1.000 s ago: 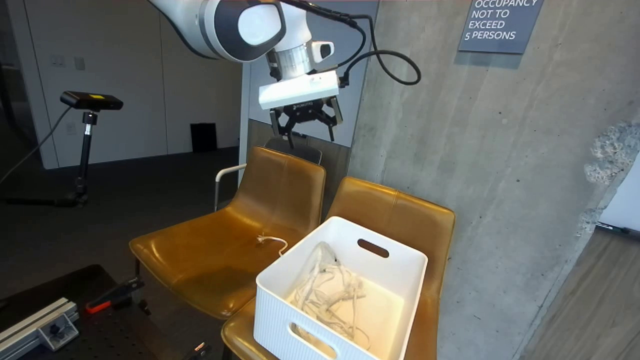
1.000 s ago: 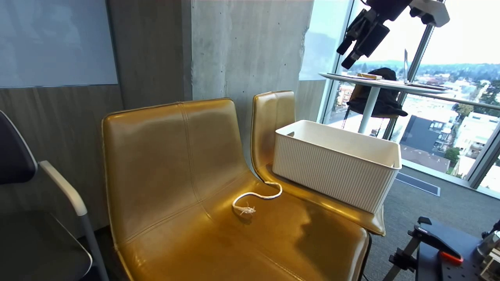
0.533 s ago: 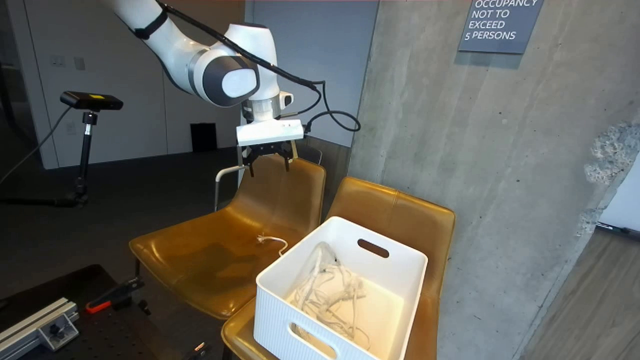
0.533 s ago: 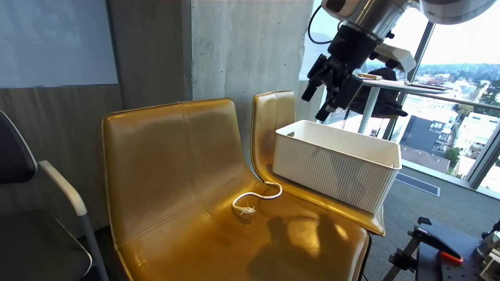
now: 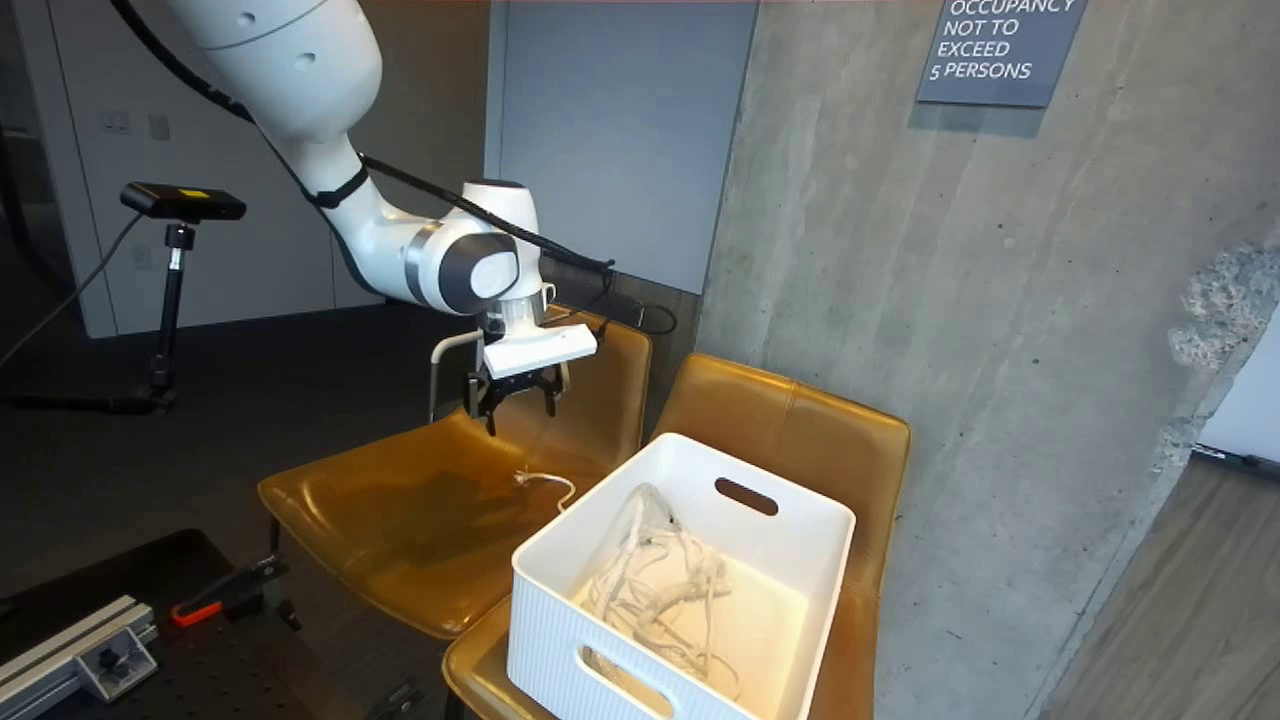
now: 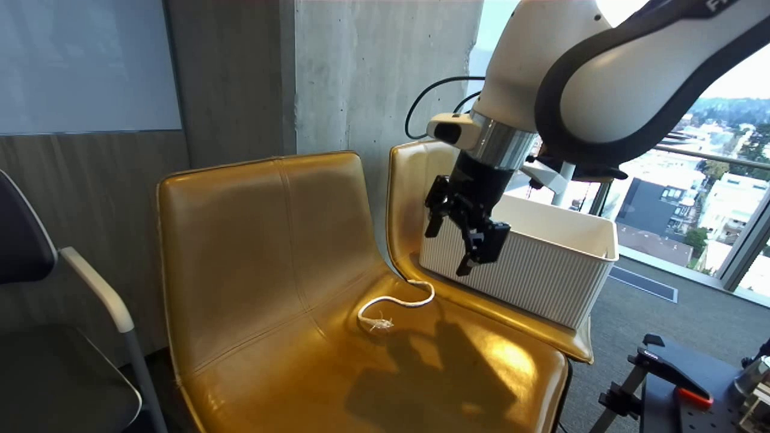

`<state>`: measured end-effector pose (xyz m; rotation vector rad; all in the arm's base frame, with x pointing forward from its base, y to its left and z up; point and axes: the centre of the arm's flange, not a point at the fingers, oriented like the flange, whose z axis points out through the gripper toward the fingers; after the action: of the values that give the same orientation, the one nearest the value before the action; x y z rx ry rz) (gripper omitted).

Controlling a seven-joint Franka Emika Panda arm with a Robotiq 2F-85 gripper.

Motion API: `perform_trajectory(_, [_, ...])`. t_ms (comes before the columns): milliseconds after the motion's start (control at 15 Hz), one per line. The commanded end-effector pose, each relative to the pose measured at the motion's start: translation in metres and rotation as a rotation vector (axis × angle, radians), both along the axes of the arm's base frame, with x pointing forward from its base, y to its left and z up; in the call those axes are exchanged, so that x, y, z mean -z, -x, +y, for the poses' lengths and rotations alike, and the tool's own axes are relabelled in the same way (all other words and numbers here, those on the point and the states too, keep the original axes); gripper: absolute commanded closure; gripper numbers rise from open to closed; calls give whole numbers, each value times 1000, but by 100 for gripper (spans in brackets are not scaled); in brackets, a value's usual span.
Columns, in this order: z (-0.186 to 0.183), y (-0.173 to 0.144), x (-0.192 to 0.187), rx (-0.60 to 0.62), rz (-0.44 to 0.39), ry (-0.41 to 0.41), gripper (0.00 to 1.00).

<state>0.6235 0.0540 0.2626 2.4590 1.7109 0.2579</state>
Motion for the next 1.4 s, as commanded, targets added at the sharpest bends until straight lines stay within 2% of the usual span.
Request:
perform_trajectory(0, [15,-33,36,-127,-50,75,0])
perform_trajectory(333, [25,-41,88,-201,-26,119,0])
perform_trajectory(1067, [6,-55,110,-169,-18,172,0])
perform_trajectory(1133, [-13,-65,117,-162,-14,175,0])
perform_trajectory(1333, [-43,-80,130,-133,-9,193,0])
